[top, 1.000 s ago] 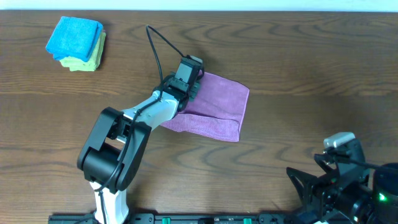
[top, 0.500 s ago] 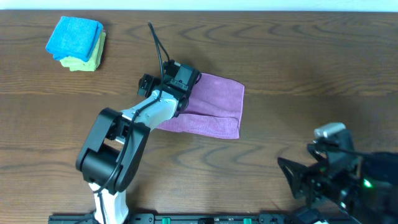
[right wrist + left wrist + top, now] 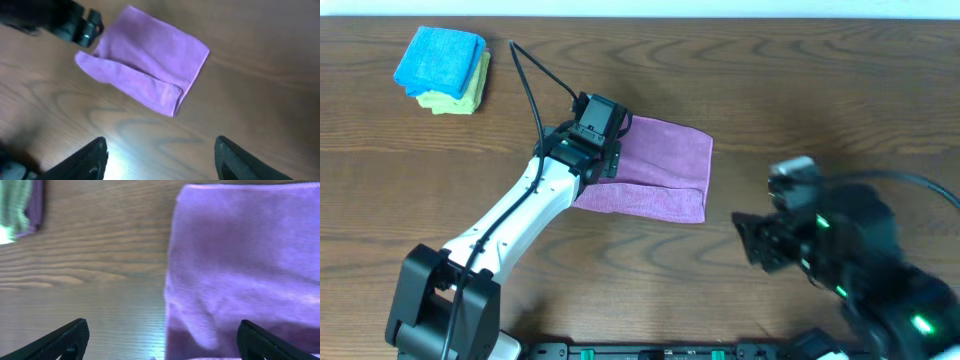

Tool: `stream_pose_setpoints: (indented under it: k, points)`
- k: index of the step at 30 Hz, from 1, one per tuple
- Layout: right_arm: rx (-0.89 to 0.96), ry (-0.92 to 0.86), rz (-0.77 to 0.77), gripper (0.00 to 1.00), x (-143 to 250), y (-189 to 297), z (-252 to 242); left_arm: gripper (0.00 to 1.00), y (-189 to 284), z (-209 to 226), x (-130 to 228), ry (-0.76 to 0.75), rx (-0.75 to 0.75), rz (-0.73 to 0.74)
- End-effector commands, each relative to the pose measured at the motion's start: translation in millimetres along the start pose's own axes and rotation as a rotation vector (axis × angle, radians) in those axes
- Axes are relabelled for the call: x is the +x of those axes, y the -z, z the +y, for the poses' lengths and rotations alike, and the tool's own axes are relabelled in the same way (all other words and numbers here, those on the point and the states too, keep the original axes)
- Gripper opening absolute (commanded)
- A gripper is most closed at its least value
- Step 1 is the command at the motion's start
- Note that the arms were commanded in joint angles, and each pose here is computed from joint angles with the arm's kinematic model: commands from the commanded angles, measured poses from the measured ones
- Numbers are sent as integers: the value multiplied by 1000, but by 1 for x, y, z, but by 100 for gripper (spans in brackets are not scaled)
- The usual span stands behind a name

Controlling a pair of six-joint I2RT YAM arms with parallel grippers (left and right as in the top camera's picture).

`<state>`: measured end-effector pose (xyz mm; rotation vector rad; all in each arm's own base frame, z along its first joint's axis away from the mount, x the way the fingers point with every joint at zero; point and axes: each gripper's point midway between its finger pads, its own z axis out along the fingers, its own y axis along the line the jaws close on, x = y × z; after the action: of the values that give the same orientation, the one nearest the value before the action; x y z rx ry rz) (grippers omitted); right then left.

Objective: Fold the cloth
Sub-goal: 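Grasp the cloth's right edge with the right gripper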

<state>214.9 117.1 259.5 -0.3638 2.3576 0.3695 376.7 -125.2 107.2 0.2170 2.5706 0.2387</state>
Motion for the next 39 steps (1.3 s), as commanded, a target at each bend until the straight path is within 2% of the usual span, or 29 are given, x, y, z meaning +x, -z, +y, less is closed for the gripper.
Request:
stream_pose_setpoints:
  k: [1, 5, 12, 16, 22, 24, 27, 30, 31, 32, 33, 34, 35, 36, 37, 39]
  points:
    - [21, -7, 110, 68, 19, -40, -8, 96, -5, -8, -9, 53, 103, -3]
    - [0, -68, 183, 68, 27, -81, -19, 95, -8, -11, -17, 125, 254, 0]
    - [-300, -190, 260, 68, 39, -153, -20, 95, -17, -11, -28, 199, 412, -6]
    - [-353, -227, 335, 67, 55, -185, -19, 95, -28, -28, -31, 194, 491, -4]
    - [-355, -265, 418, 54, 78, -211, -24, 96, -55, -45, -24, 192, 537, 28]
    - [-357, -260, 418, 54, 79, -213, -24, 100, -61, -48, -24, 191, 548, 25]
    - [-353, -256, 413, 54, 78, -214, -25, 100, -71, -51, -28, 207, 554, 8]
    - [-343, -242, 412, 54, 79, -215, -27, 79, -76, -53, -38, 239, 561, -26]
    - [-337, -242, 413, 54, 79, -215, -28, 64, -77, -54, -42, 248, 564, -41]
    - [-337, -242, 414, 55, 79, -216, -28, 57, -78, -55, -44, 257, 567, -48]
    - [-336, -242, 414, 55, 80, -216, -28, 42, -80, -57, -45, 261, 569, -53]
    - [-333, -242, 414, 54, 80, -216, -29, 34, -83, -58, -45, 270, 570, -52]
    - [-331, -241, 414, 54, 80, -216, -29, 32, -86, -59, -44, 269, 570, -50]
    - [-328, -240, 414, 54, 80, -216, -30, 20, -91, -61, -41, 269, 569, -43]
    - [-325, -239, 414, 54, 80, -216, -30, 12, -93, -61, -40, 269, 567, -40]
    - [-315, -237, 413, 52, 80, -217, -32, 6, -99, -63, -38, 269, 568, -39]
